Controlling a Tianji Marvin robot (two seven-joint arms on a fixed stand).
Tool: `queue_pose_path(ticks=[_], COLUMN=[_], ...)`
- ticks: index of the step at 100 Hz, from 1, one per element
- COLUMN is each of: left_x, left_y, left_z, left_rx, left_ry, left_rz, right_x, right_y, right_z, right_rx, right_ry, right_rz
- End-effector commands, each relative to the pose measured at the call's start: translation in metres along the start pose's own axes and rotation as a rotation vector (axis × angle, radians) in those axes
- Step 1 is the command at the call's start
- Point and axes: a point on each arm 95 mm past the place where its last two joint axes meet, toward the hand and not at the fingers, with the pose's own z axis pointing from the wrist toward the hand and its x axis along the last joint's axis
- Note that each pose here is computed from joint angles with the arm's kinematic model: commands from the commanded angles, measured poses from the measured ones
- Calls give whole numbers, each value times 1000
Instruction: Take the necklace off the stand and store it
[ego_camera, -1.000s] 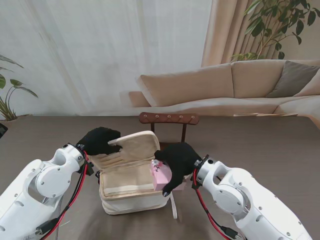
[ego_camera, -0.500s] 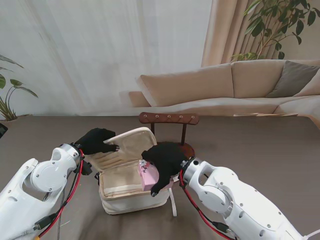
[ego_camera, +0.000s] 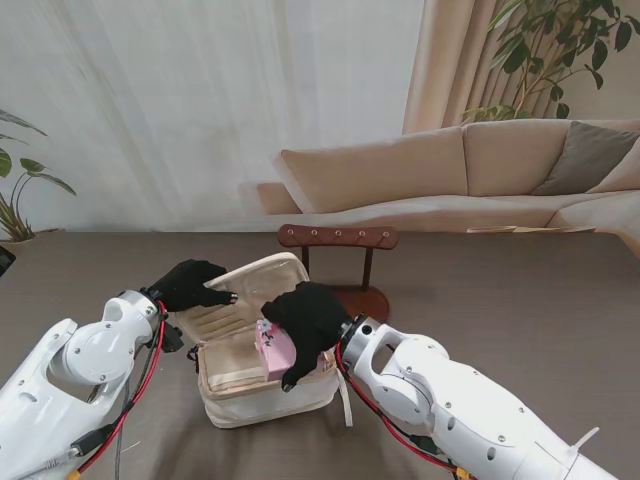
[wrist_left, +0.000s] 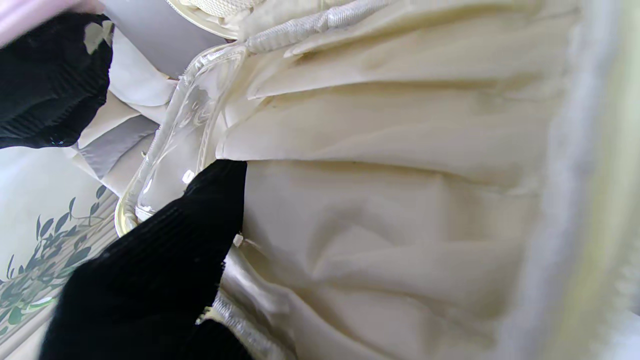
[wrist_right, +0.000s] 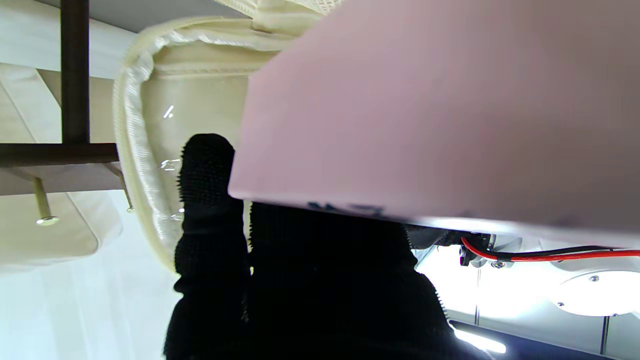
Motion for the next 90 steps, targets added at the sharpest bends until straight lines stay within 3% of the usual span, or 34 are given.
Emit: queue_pose_path(ticks=[1, 45, 90], left_x=[-4, -8, -8], left_y=[8, 21, 14], left_z=[-1, -6, -8], left_rx=[-35, -58, -24], left_ry=[-15, -24, -28], left_rz=[-19, -78, -78], right_x=[1, 2, 4], right_y=[-1, -15, -32], right_z=[6, 23, 26], right_rx=[3, -41, -42], right_ry=[1, 9, 16], right_rz=[1, -40, -96])
